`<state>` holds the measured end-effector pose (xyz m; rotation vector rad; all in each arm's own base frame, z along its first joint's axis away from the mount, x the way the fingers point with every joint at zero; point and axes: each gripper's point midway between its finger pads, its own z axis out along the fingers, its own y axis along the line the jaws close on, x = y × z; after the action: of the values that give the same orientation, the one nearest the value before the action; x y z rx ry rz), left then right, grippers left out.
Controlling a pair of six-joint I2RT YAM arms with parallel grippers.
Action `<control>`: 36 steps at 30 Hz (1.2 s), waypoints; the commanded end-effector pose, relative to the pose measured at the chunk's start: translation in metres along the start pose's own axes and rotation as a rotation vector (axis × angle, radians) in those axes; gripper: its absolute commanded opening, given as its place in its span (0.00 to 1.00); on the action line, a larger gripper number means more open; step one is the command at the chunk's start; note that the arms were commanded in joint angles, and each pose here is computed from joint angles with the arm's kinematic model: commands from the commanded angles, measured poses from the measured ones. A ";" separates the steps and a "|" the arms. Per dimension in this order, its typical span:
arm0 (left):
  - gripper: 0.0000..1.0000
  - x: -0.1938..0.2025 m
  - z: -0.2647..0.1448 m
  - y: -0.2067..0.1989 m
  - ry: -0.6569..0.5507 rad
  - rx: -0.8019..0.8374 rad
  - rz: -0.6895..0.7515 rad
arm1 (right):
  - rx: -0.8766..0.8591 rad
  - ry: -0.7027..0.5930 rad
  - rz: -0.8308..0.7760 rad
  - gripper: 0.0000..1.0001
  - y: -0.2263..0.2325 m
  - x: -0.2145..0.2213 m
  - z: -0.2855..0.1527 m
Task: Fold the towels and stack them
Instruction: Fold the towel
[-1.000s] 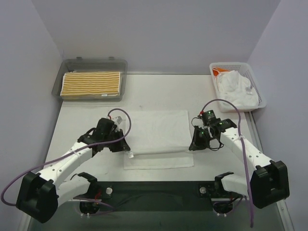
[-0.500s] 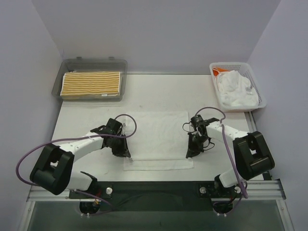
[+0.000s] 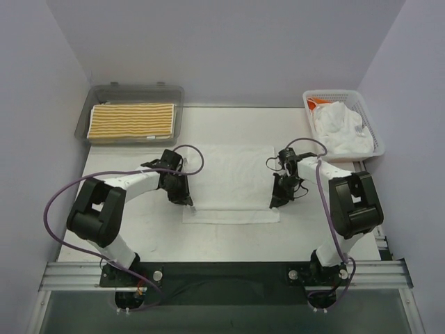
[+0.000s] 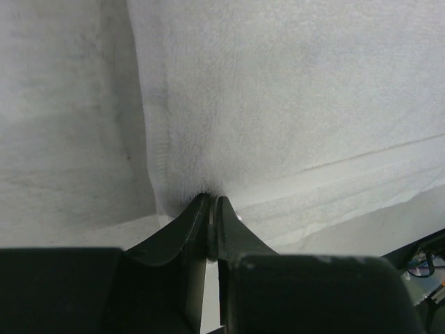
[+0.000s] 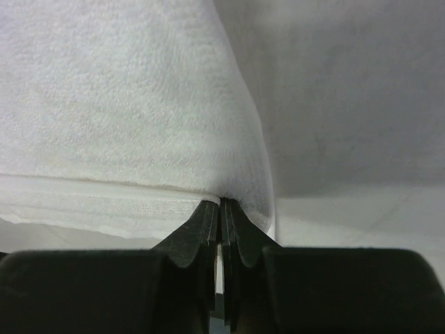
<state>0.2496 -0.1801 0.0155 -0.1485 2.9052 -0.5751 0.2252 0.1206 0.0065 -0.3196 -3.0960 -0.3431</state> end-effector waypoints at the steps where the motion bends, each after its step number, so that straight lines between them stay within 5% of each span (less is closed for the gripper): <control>1: 0.00 -0.029 0.001 0.056 -0.080 -0.258 0.076 | 0.188 -0.106 -0.027 0.00 -0.037 -0.032 -0.014; 11: 0.00 -0.073 -0.077 0.017 -0.308 -0.198 0.150 | 0.178 -0.289 -0.072 0.00 -0.029 -0.043 -0.090; 19: 0.00 -0.061 -0.118 0.005 -0.392 -0.135 0.138 | 0.121 -0.368 -0.055 0.00 -0.023 -0.028 -0.125; 31: 0.04 -0.001 -0.065 0.030 -0.282 -0.102 0.063 | 0.186 -0.227 -0.004 0.01 -0.050 0.005 -0.071; 34: 0.10 0.016 -0.045 0.041 -0.194 -0.130 0.037 | 0.182 -0.153 0.009 0.09 -0.051 0.013 -0.050; 35: 0.20 0.021 -0.042 0.040 -0.176 -0.126 0.028 | 0.176 -0.145 0.012 0.14 -0.050 0.015 -0.046; 36: 0.25 0.024 -0.042 0.039 -0.172 -0.121 0.023 | 0.164 -0.143 0.013 0.26 -0.049 0.017 -0.045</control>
<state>0.2252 -0.1661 0.0580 -0.0944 2.7008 -0.5957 0.2161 0.1070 0.0562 -0.3261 -3.2581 -0.3758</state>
